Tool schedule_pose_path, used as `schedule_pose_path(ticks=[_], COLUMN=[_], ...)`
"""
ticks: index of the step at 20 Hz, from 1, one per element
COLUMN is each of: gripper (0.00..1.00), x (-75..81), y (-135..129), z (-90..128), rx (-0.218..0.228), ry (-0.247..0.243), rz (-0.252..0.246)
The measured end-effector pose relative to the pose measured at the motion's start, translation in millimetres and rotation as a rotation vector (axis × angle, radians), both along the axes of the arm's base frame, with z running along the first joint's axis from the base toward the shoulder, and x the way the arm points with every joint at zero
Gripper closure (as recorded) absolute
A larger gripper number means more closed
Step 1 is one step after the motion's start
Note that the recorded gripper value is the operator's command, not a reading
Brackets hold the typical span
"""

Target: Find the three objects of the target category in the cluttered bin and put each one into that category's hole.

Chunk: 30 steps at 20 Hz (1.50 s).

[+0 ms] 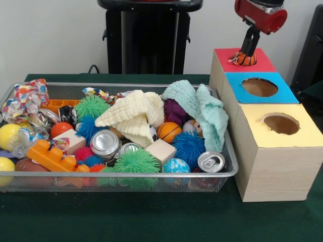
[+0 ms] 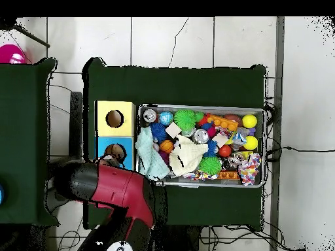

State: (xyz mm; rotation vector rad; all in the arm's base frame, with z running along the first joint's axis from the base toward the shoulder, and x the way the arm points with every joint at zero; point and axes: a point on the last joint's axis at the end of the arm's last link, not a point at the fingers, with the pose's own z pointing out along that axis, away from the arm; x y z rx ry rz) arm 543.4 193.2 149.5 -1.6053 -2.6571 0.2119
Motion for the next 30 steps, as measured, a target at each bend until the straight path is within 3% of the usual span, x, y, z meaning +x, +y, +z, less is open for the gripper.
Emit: schedule_pose_path(ticks=[8, 15, 20, 30], gripper=[1.0, 1.0, 1.0, 1.0], x=[-12.4, -13.5, -18.6, -45.0], y=[31, 39, 39, 60], z=[4, 0, -8, -21], rx=[0.017, 0.042, 0.049, 0.039], ry=[-0.003, 0.0, -0.024, 0.009], rz=[0.03, -0.004, -0.039, -0.005])
